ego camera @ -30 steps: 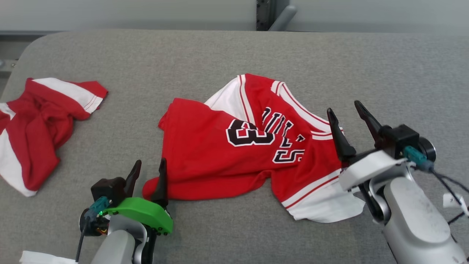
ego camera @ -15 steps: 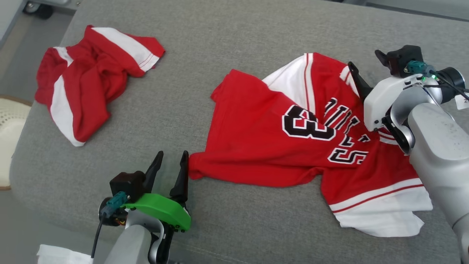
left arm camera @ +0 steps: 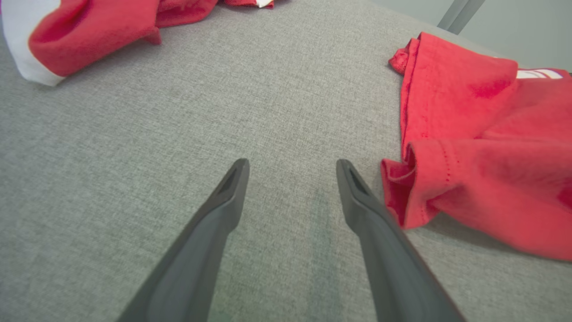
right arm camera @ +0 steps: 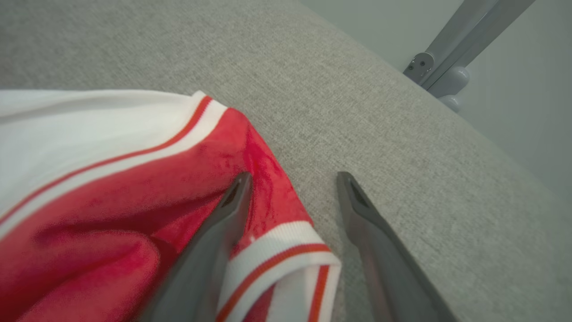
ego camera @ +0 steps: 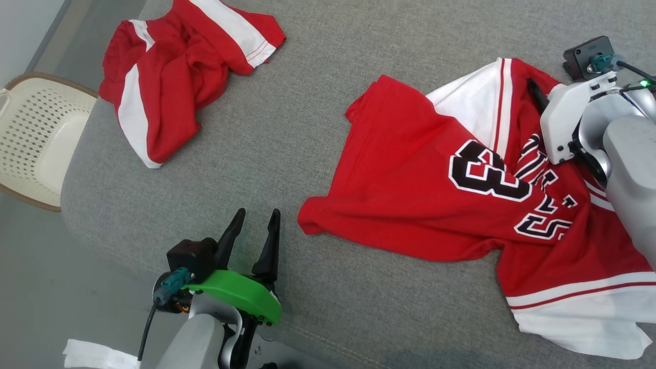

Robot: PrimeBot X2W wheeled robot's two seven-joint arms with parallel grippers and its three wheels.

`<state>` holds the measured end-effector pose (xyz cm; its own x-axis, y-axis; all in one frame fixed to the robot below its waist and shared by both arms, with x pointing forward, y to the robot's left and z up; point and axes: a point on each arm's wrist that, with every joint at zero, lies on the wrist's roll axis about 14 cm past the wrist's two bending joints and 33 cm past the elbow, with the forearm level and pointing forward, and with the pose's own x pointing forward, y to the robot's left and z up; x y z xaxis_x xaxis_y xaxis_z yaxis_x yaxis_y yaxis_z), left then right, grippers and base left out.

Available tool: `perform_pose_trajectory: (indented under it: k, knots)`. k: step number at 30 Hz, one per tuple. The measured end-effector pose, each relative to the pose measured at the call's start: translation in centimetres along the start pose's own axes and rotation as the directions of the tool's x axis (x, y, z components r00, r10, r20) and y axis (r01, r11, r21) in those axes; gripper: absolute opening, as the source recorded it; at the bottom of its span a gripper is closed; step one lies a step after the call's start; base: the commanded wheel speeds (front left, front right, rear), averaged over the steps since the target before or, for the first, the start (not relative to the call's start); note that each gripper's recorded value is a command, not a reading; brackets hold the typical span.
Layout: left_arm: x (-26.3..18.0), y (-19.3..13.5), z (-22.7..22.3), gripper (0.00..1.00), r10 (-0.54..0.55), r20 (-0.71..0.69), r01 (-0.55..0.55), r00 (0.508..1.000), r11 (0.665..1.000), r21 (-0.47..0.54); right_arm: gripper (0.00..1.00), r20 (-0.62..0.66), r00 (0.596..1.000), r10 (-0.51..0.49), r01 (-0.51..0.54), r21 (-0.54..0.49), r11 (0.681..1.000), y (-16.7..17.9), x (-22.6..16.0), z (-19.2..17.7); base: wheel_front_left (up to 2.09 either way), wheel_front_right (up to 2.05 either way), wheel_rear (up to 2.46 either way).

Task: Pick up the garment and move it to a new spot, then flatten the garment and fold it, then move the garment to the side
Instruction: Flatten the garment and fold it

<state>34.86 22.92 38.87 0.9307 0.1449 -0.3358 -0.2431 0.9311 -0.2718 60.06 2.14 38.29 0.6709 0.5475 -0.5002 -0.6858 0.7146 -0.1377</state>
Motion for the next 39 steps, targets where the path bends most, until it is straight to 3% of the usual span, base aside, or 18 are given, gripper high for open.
perform_pose_trajectory:
  k: [1,2,10,15,18,22,24,26,27,31,36,39]
  knots:
    - [0.0,0.1,0.0,1.00,0.003,-0.002,-0.003,1.000,1.000,0.001,0.45,-0.010,1.000,0.004,-0.004,0.000,1.000,0.1,0.2,-0.1,0.00,0.00,0.00]
    - [0.1,0.2,-0.1,1.00,0.008,-0.002,-0.008,1.000,1.000,0.003,0.03,-0.019,1.000,0.008,-0.008,0.000,1.000,0.2,0.4,-0.3,0.00,0.00,0.00]
    - [0.5,-0.1,-0.2,1.00,0.002,-0.006,-0.002,1.000,1.000,0.002,0.00,-0.004,1.000,-0.003,0.003,0.019,1.000,-0.9,0.2,-0.4,0.00,0.00,0.00]
    - [0.8,-0.5,0.0,1.00,-0.010,0.000,0.010,1.000,1.000,-0.003,0.00,0.045,0.985,-0.164,0.163,0.012,0.987,-8.0,-1.6,-0.1,0.00,0.00,0.00]
    - [1.0,-0.6,0.3,1.00,-0.012,0.007,0.013,1.000,1.000,-0.002,0.00,0.105,0.952,-0.287,0.287,0.010,0.958,-13.2,-3.2,1.5,0.00,0.00,0.00]
    - [0.9,-0.5,0.3,1.00,-0.010,0.009,0.010,1.000,1.000,0.001,0.00,0.148,0.879,-0.454,0.453,0.038,0.891,-20.5,-7.0,2.5,0.00,0.00,0.00]
    - [0.8,-0.6,0.2,1.00,-0.014,0.005,0.014,1.000,1.000,0.005,0.00,0.154,0.843,-0.515,0.514,0.048,0.856,-23.2,-9.0,2.6,0.00,0.00,0.00]
    - [0.8,-0.6,0.1,1.00,-0.016,0.003,0.016,1.000,1.000,0.005,0.00,0.153,0.829,-0.538,0.538,0.048,0.842,-24.1,-9.8,2.5,0.00,0.00,0.00]
    - [0.8,-0.7,0.1,1.00,-0.019,0.002,0.019,1.000,1.000,0.006,1.00,0.147,0.817,-0.558,0.556,0.061,0.829,-24.8,-10.5,2.2,0.00,0.00,0.00]
    - [1.0,-1.4,-0.2,1.00,-0.042,-0.007,0.042,0.999,0.999,0.009,1.00,0.085,0.820,-0.565,0.557,0.106,0.824,-23.9,-10.9,-0.7,0.00,0.00,0.00]
    - [1.4,-2.7,-0.1,1.00,-0.086,-0.002,0.086,0.996,0.996,0.010,1.00,0.121,0.844,-0.523,0.493,0.207,0.845,-19.2,-10.3,-1.7,0.00,0.00,0.00]
    - [1.6,-3.3,-0.1,1.00,-0.106,0.000,0.105,0.994,0.994,0.013,1.00,0.217,0.838,-0.501,0.448,0.250,0.858,-16.5,-10.8,-0.1,0.00,0.00,0.00]
